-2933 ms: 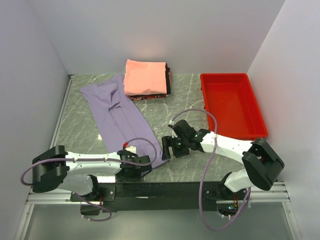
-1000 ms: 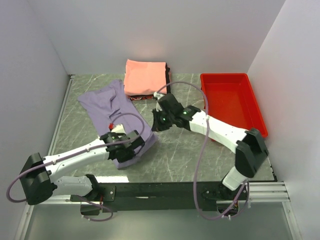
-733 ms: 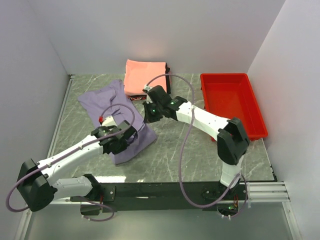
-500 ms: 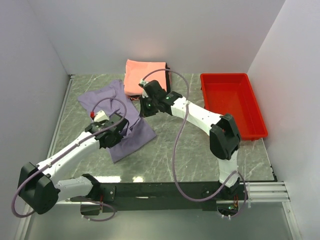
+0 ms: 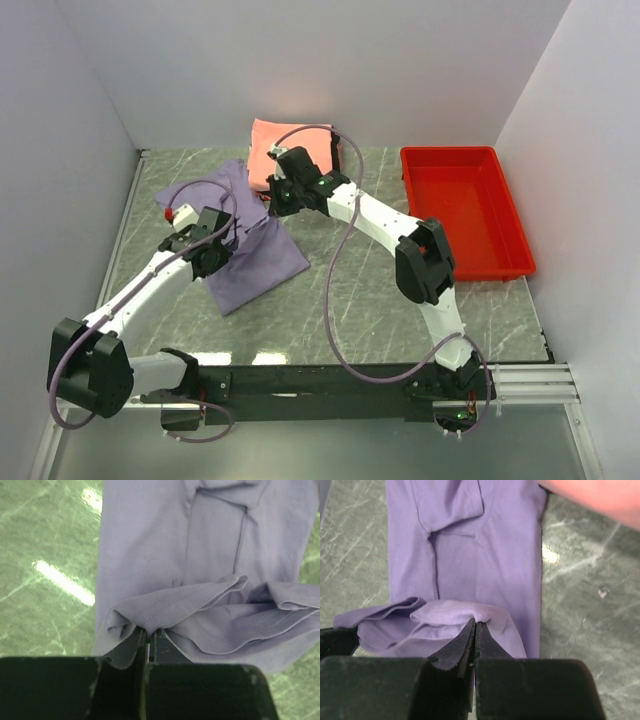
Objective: Fold and stack the t-shirts
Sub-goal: Fold the tshirt
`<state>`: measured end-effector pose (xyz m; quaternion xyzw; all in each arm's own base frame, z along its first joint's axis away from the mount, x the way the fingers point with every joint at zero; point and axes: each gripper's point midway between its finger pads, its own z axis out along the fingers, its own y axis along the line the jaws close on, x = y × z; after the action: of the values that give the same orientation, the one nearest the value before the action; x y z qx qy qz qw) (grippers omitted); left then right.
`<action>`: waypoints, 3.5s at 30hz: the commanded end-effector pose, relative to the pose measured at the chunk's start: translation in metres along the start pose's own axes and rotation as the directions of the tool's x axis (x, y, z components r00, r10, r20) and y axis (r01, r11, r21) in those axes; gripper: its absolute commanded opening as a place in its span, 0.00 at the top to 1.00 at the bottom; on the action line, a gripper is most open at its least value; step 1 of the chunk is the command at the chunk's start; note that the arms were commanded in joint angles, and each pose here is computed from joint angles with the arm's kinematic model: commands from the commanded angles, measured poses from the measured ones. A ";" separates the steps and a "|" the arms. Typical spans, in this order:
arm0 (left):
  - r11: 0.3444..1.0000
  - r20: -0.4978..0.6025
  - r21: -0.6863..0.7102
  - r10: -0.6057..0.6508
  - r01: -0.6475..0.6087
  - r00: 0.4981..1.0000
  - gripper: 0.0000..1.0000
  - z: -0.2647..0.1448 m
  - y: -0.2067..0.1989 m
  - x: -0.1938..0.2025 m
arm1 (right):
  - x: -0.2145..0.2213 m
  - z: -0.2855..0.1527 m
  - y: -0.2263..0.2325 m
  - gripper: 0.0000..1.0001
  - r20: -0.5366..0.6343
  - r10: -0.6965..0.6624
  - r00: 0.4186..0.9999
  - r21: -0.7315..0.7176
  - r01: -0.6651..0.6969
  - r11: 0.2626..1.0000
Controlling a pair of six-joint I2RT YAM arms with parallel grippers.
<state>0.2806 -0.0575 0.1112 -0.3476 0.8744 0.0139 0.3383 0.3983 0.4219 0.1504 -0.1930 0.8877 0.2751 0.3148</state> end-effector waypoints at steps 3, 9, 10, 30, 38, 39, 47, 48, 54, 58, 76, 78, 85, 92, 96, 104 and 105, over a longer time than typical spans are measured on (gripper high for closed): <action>1.000 0.024 0.010 -0.002 0.002 1.000 0.99 0.013 -0.004 -0.016 | -0.036 0.004 0.010 1.00 0.099 -0.044 0.994 -0.043 0.049 0.998; 1.000 0.000 0.000 -0.011 0.011 1.000 0.99 0.031 -0.002 -0.016 | -0.037 0.024 0.006 1.00 0.113 -0.046 0.993 -0.046 0.051 0.998; 1.000 -0.004 -0.002 -0.009 0.009 1.000 0.99 0.034 -0.001 -0.015 | -0.036 0.029 0.005 1.00 0.112 -0.045 0.993 -0.044 0.051 0.998; 0.997 0.034 -0.046 -0.059 0.061 0.998 0.00 0.046 0.000 -0.044 | -0.058 0.038 -0.002 0.36 0.159 -0.021 0.987 -0.025 0.026 0.999; 0.992 -0.074 0.068 -0.100 0.105 0.992 0.01 0.024 0.002 -0.007 | -0.028 -0.013 0.002 0.11 0.134 0.012 0.991 -0.040 -0.007 0.999; 0.991 -0.096 0.087 -0.093 0.101 0.991 0.01 0.017 0.004 0.007 | -0.012 -0.022 -0.002 0.11 0.111 0.023 0.994 -0.034 -0.019 0.999; 0.983 -0.233 -0.004 -0.181 0.186 0.955 0.00 -0.005 0.050 0.092 | 0.064 -0.045 -0.022 0.10 0.020 0.115 0.993 -0.015 -0.115 0.993; 0.980 -0.240 -0.025 -0.198 0.197 0.951 0.00 -0.003 0.061 0.101 | 0.067 -0.046 -0.023 0.10 0.017 0.117 0.993 -0.011 -0.117 0.993; 0.954 -0.198 -0.067 -0.301 0.294 0.933 0.07 0.005 0.076 0.106 | 0.091 -0.036 -0.030 0.10 -0.018 0.152 0.988 -0.013 -0.153 0.988; 0.952 -0.178 -0.106 -0.303 0.288 0.936 0.21 0.010 0.083 0.107 | 0.094 -0.032 -0.037 0.12 -0.028 0.162 0.986 0.020 -0.162 0.987; 0.954 -0.148 -0.091 -0.296 0.285 0.944 0.72 0.022 0.076 0.102 | 0.114 -0.019 -0.048 0.23 -0.088 0.179 0.980 0.063 -0.174 0.983; 0.956 -0.159 -0.101 -0.289 0.276 0.944 0.88 0.024 0.078 0.105 | 0.118 -0.016 -0.049 0.26 -0.104 0.183 0.978 0.070 -0.176 0.982; 0.958 -0.158 -0.101 -0.281 0.268 0.947 0.99 0.024 0.082 0.108 | 0.128 -0.001 -0.064 0.41 -0.125 0.204 0.971 0.142 -0.186 0.972; 0.965 -0.172 -0.032 -0.261 0.259 0.950 0.99 0.020 0.075 0.107 | 0.136 0.011 -0.071 0.57 -0.161 0.210 0.964 0.171 -0.182 0.968; 0.969 -0.175 0.003 -0.244 0.249 0.954 0.99 0.015 0.072 0.105 | 0.142 0.004 -0.064 0.81 -0.180 0.212 0.961 0.137 -0.189 0.972; 0.979 -0.244 0.021 -0.191 0.202 0.951 0.99 -0.001 0.069 0.123 | 0.145 -0.032 -0.059 1.00 -0.195 0.196 0.961 0.134 -0.172 0.976; 0.982 -0.263 0.031 -0.170 0.185 0.950 0.99 -0.006 0.067 0.129 | 0.147 -0.036 -0.061 1.00 -0.197 0.191 0.962 0.147 -0.164 0.975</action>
<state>0.1769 -0.0719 0.0195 -0.4314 0.8646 -0.0691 0.2481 0.3143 0.3408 0.0278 -0.1124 0.9477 0.2266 0.1948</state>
